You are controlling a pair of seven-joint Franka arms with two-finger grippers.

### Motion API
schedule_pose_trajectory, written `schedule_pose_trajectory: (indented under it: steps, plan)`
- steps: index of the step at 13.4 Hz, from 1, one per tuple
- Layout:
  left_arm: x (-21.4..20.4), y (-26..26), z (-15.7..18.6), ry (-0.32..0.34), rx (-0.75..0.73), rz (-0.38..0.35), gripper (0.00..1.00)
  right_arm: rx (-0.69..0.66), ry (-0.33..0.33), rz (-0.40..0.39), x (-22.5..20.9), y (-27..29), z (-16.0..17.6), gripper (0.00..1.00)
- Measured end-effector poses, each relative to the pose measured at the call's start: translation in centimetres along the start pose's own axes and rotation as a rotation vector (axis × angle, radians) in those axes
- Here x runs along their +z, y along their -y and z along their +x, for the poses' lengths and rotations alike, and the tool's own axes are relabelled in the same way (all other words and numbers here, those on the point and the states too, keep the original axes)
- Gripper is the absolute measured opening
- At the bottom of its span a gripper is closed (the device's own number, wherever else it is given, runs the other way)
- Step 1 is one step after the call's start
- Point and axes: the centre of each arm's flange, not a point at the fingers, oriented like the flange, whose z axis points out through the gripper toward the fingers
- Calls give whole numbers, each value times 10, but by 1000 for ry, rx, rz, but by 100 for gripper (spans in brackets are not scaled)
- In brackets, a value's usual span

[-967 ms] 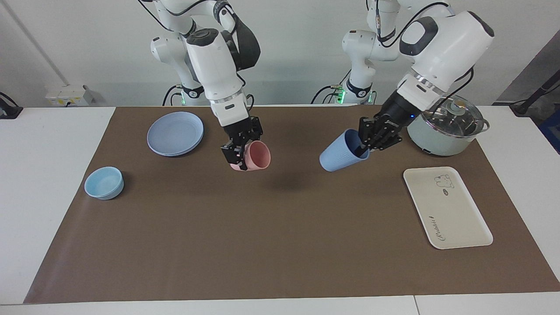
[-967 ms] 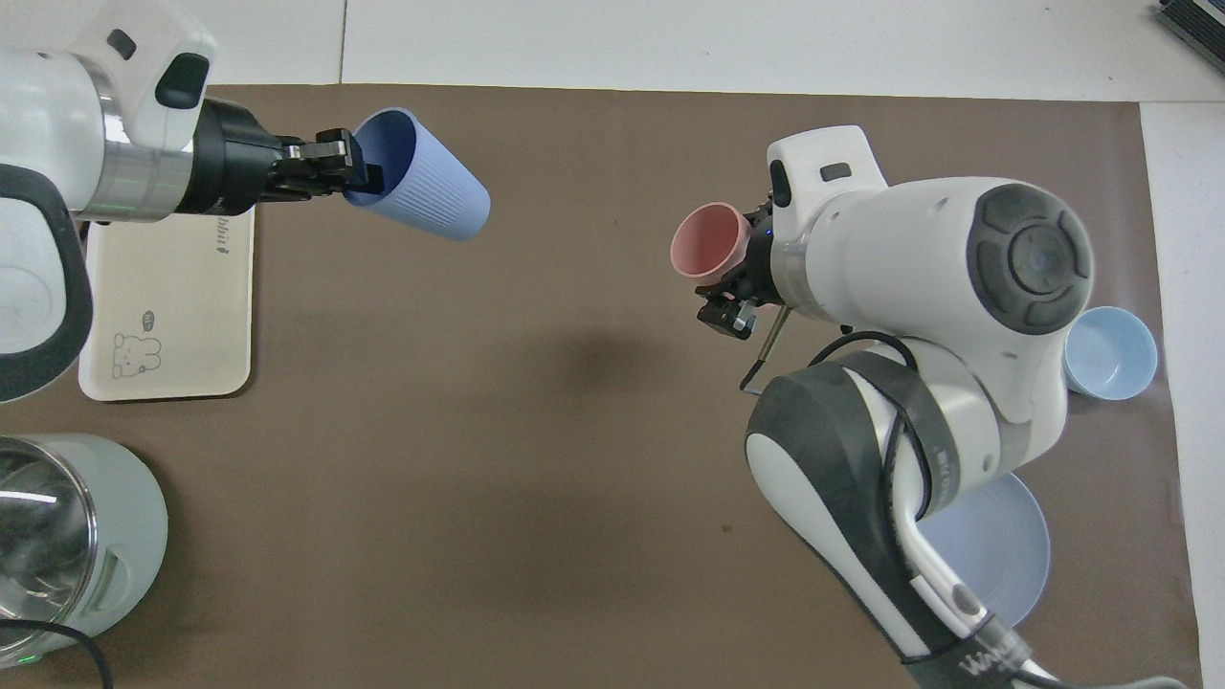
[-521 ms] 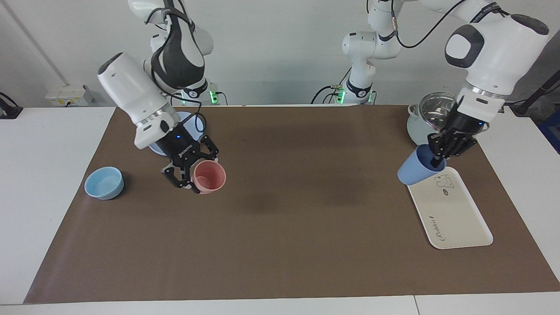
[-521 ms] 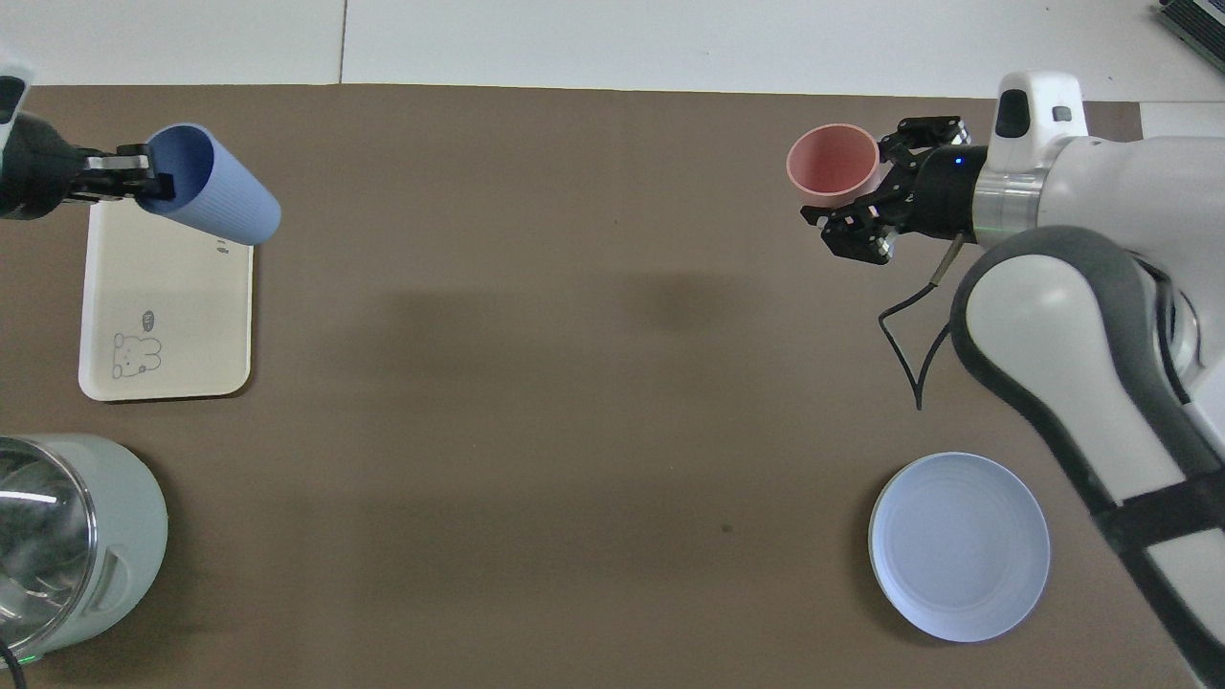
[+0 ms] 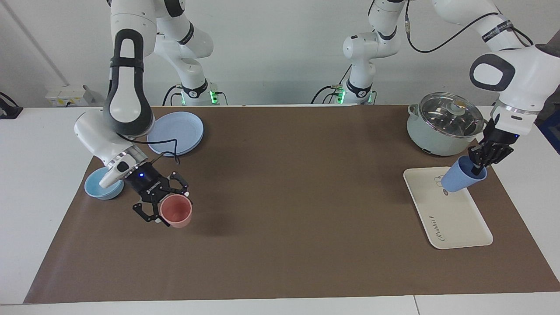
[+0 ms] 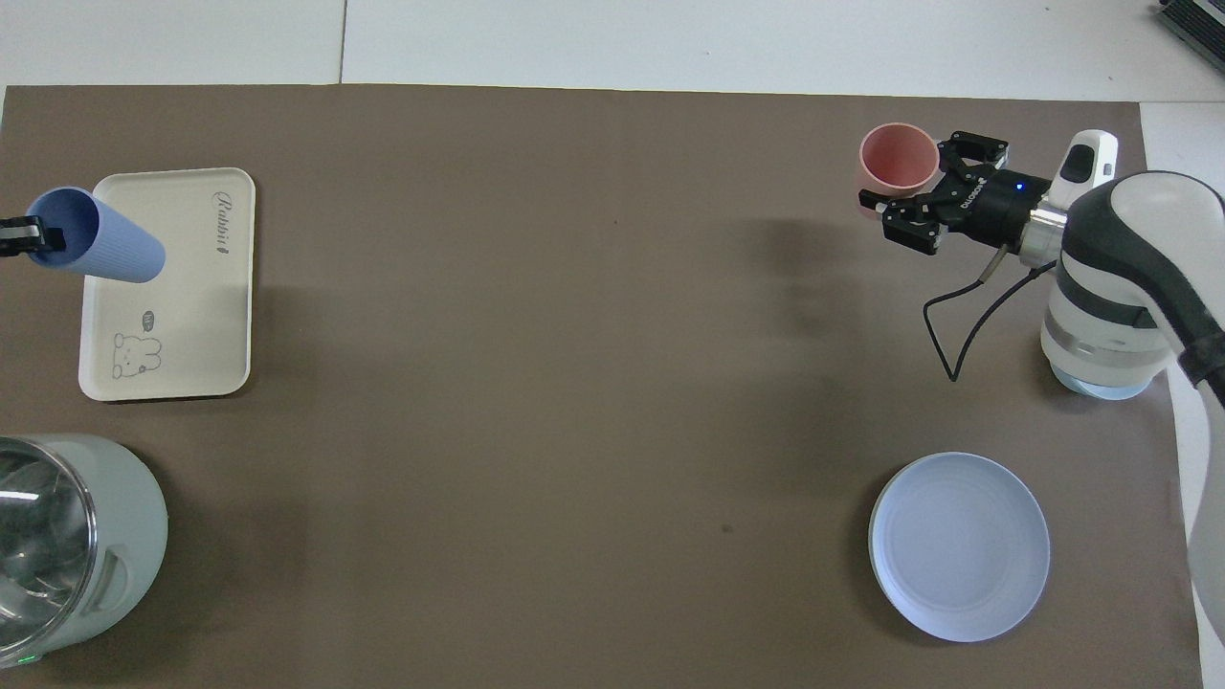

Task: Place cup on tray
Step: 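Lower the blue cup onto the tray while the right gripper sets down the pink cup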

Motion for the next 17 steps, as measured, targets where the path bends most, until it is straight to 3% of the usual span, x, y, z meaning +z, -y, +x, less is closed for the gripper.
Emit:
schedule_pose_trajectory:
  steps: [5,9,13,14,17]
  plan:
    - [59,33,-8,-17,-40,44,6,-55,-91,40,-14,-41,-99,82]
    - [85,49,-12,-21,-54,65,6,-4,-205,3,-7,-32,-126,82]
    - [91,55,-12,-35,-61,74,6,21,-204,1,-7,-28,-138,82]
    - [90,55,-11,-39,-60,75,12,24,-201,2,-7,-27,-140,82]
    - [85,54,-6,-53,-57,76,50,16,-193,4,-7,-23,-148,82]
